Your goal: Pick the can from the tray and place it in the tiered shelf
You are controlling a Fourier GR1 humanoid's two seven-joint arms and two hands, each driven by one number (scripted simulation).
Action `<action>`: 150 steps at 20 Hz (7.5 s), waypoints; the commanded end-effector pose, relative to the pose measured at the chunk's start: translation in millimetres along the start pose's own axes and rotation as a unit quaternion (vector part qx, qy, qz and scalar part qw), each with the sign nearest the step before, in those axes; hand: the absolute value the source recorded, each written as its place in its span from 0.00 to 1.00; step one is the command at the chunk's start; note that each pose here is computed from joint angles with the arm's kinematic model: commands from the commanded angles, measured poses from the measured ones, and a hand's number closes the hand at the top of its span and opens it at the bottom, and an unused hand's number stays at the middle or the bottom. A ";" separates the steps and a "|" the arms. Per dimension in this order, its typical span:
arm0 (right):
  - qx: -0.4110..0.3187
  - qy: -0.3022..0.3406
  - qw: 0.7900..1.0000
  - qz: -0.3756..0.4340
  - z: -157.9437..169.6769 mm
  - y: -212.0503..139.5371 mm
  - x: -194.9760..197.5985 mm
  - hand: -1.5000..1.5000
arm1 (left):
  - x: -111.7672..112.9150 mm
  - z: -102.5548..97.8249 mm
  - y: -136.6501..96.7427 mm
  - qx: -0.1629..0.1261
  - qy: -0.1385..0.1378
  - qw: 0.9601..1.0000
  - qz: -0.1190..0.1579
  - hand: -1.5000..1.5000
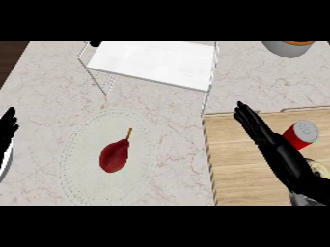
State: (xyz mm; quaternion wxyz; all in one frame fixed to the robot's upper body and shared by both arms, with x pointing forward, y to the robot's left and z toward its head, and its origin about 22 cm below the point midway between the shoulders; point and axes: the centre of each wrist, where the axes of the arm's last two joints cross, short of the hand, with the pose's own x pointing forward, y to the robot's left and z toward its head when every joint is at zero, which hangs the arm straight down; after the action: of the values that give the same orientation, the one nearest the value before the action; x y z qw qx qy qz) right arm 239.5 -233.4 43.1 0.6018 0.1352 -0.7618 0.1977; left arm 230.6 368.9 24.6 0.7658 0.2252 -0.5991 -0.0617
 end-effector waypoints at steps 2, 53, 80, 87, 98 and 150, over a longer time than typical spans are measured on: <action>-0.069 -0.019 0.994 0.082 10.9 -76.2 29.8 1.00 | -19.3 9.9 -19.6 -0.016 0.039 0.998 0.038 0.50; -0.074 0.438 0.791 0.421 -25.2 -94.4 117.9 0.00 | -22.5 -10.4 -99.7 -0.108 0.107 0.976 0.158 0.50; -0.119 0.463 0.735 0.481 -25.0 -81.3 42.3 0.00 | -27.2 3.3 -83.9 -0.109 0.107 0.976 0.157 0.50; -0.125 0.438 0.753 0.476 -38.3 -96.5 5.3 0.00 | 4.0 -9.0 -95.8 -0.115 0.117 0.973 0.162 0.50; 0.031 0.443 0.732 0.517 -31.1 -83.1 -15.0 1.00 | -13.3 -9.0 -81.9 -0.107 0.110 0.976 0.154 0.50; -0.370 0.180 0.815 0.408 -281.6 174.2 302.8 1.00 | -16.1 0.4 -90.1 -0.125 0.102 0.975 0.156 0.50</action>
State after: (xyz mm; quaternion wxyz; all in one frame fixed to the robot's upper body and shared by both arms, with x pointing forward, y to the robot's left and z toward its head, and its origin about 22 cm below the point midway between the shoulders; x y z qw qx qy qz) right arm 326.4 57.0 352.8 0.5320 -0.4450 -0.6946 0.1911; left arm 254.0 285.3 -19.2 0.8394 0.0392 -0.5422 0.0023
